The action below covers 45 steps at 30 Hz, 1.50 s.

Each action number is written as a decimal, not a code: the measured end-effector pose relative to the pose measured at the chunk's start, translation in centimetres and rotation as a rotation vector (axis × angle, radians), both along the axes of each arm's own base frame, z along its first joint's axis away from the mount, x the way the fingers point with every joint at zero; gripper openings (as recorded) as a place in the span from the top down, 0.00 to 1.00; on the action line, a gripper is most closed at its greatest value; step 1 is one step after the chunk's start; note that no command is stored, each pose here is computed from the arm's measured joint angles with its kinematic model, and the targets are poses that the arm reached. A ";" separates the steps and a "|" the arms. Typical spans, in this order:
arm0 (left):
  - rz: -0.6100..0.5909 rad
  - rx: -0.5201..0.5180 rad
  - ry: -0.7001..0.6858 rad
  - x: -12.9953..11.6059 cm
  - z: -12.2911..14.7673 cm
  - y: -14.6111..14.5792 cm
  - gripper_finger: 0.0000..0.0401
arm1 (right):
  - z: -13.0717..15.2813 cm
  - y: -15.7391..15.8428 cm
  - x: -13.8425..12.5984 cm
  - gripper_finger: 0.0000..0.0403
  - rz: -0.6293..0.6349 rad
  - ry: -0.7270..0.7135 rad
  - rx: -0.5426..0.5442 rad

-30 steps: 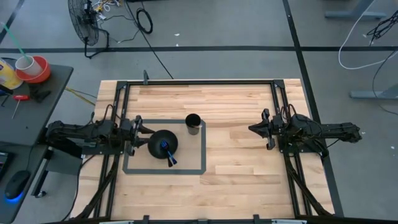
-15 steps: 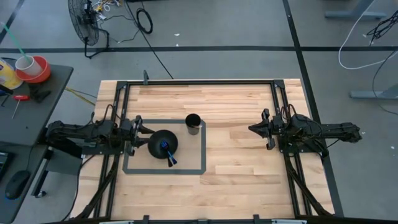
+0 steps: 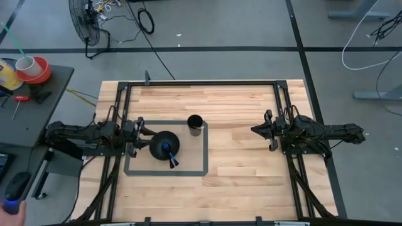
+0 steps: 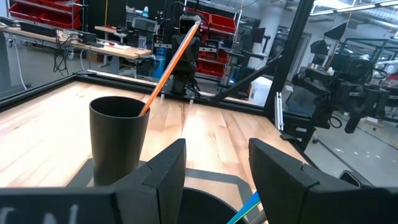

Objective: Pick & Place Utensil
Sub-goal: Return to Home Position

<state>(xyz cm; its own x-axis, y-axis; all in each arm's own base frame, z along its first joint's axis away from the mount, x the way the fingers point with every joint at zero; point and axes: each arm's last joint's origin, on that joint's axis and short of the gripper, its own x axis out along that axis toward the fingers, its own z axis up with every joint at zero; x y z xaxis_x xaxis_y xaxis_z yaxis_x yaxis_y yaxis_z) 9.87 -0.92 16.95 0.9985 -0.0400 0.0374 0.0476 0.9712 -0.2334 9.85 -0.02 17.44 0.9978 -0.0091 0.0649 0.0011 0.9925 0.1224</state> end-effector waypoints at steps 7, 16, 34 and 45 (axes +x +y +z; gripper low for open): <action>-0.001 0.000 0.000 0.0 0.0 0.0 0.55 | 0.0 0.0 0.0 0.94 0.000 0.000 0.000; -0.273 -0.003 -0.010 -0.1 0.1 -0.8 0.55 | 0.0 0.0 0.0 0.94 0.000 0.000 0.000; -0.278 -0.111 0.012 -0.1 0.1 -0.8 0.55 | 0.0 0.0 0.0 0.94 0.000 0.000 0.000; -0.276 -0.111 0.006 -0.1 0.1 -0.8 0.55 | 0.0 0.0 0.0 0.94 0.000 0.000 0.000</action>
<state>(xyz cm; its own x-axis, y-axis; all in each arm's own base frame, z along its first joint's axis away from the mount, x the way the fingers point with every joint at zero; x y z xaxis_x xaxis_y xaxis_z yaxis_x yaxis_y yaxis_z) 9.73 -1.69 17.08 0.9506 -0.3061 0.0507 0.3048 0.8903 -0.3384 9.85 -0.01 17.45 0.9978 -0.0089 0.0650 0.0009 0.9925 0.1220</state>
